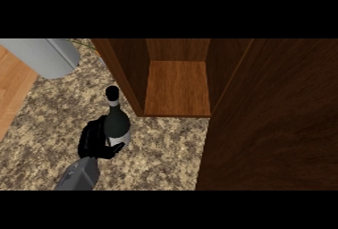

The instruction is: Pick up the wine, place it into the cabinet and close the cabinet

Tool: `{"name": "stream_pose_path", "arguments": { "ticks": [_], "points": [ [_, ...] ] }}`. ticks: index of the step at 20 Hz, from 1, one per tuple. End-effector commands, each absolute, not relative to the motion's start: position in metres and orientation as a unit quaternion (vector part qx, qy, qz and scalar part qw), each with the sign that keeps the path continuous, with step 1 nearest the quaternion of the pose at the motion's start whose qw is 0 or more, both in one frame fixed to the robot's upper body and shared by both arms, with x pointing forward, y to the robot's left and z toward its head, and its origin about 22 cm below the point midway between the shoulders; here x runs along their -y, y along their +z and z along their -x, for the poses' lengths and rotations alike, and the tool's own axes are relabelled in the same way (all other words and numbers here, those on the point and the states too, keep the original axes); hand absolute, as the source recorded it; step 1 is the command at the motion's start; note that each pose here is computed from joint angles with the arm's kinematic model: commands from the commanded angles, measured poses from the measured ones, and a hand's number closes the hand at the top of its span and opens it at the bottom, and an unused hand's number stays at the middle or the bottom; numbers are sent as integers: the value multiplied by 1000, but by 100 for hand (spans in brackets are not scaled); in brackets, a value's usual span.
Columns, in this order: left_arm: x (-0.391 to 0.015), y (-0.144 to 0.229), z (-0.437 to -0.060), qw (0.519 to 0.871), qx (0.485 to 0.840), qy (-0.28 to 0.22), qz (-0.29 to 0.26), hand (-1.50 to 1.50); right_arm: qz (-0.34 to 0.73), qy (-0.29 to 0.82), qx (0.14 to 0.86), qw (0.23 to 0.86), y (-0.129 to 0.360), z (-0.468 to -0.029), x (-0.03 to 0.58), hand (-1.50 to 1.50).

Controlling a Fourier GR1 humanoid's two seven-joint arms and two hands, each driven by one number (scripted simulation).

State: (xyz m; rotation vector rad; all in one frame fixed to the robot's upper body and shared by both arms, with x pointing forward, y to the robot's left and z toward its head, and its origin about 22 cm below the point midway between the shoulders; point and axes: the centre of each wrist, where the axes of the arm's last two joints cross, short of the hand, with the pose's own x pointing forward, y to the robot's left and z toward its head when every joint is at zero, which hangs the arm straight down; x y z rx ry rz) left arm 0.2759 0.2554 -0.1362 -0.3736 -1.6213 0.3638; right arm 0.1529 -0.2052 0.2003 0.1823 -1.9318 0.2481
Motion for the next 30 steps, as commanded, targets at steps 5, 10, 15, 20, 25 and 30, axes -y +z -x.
{"name": "stream_pose_path", "arguments": {
  "ticks": [5, 10, 15, 20, 25, 30],
  "points": [
    [-211, -110, -262, 639, 727, 145, 206, 150, -94, 99, 820, 556, 200, -139, 222, -150],
    [-187, -68, -252, 648, 721, 134, 205, 150, -101, 106, 820, 553, 202, -152, 204, -150],
    [-136, -70, -236, 664, 705, 147, 202, 150, -103, 105, 821, 551, 199, -155, 203, -150],
    [-122, -42, -246, 671, 694, 165, 203, 150, -107, 107, 819, 553, 203, -158, 207, -150],
    [-127, -66, -252, 679, 690, 178, 178, 150, -103, 106, 818, 557, 199, -139, 197, -150],
    [-126, -91, -252, 687, 683, 183, 167, 150, -107, 101, 819, 554, 201, -153, 221, -150]
  ]
}}
